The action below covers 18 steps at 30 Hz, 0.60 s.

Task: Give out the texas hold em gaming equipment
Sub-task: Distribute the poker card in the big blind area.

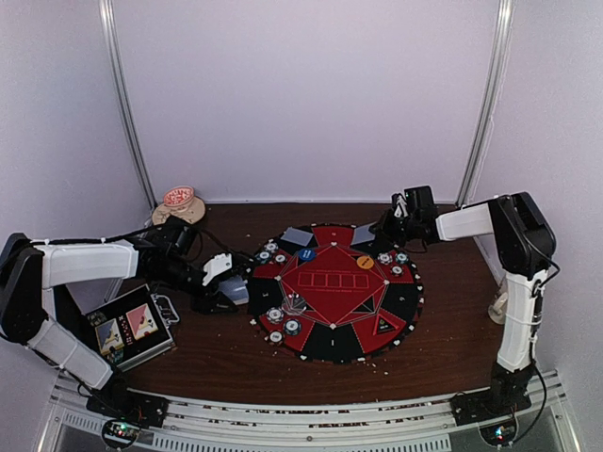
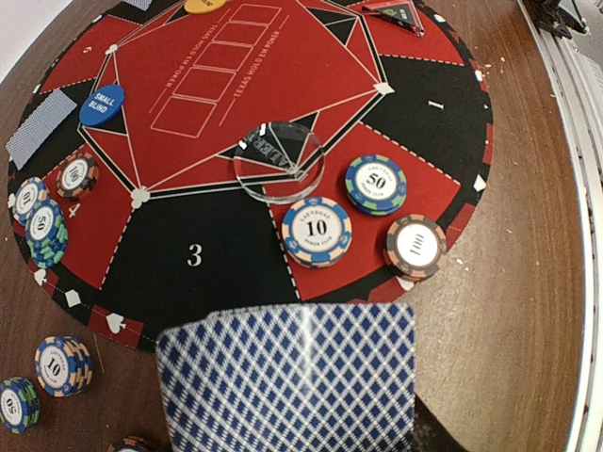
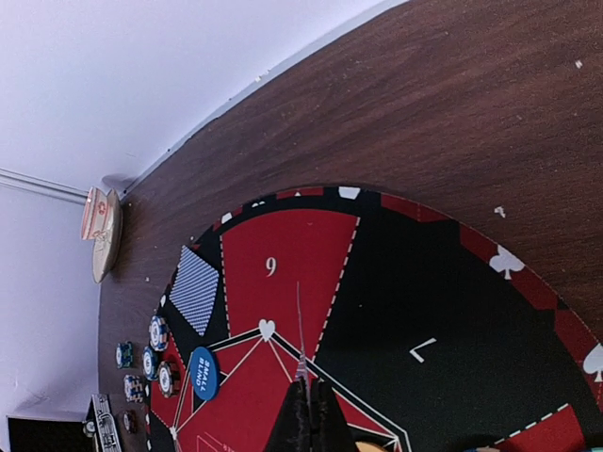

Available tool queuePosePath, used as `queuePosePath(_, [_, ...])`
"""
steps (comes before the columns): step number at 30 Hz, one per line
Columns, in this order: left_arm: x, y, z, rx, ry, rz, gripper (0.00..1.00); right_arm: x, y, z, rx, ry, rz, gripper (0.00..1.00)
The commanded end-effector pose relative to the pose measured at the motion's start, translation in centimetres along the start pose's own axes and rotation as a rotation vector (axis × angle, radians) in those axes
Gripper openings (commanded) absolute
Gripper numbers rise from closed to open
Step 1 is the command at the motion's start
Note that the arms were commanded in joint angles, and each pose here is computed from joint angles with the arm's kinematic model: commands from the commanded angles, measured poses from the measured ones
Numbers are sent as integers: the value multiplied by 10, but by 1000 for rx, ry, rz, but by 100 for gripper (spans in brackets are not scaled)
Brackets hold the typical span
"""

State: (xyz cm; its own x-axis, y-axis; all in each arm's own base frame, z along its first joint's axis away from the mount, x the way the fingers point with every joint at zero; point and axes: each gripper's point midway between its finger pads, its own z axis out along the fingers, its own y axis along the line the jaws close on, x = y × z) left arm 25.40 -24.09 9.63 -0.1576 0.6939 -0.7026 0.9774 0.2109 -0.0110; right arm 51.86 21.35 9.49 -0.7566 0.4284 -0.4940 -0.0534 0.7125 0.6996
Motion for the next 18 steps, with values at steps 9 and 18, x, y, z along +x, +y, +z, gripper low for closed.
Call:
queuePosePath(9, [-1,2,2,1,-13,17,45,-13,-41,18,73,43,11,2])
queuePosePath(18, [1,2,3,4,-8,14,45,-35,-58,21,208,20,-42,42])
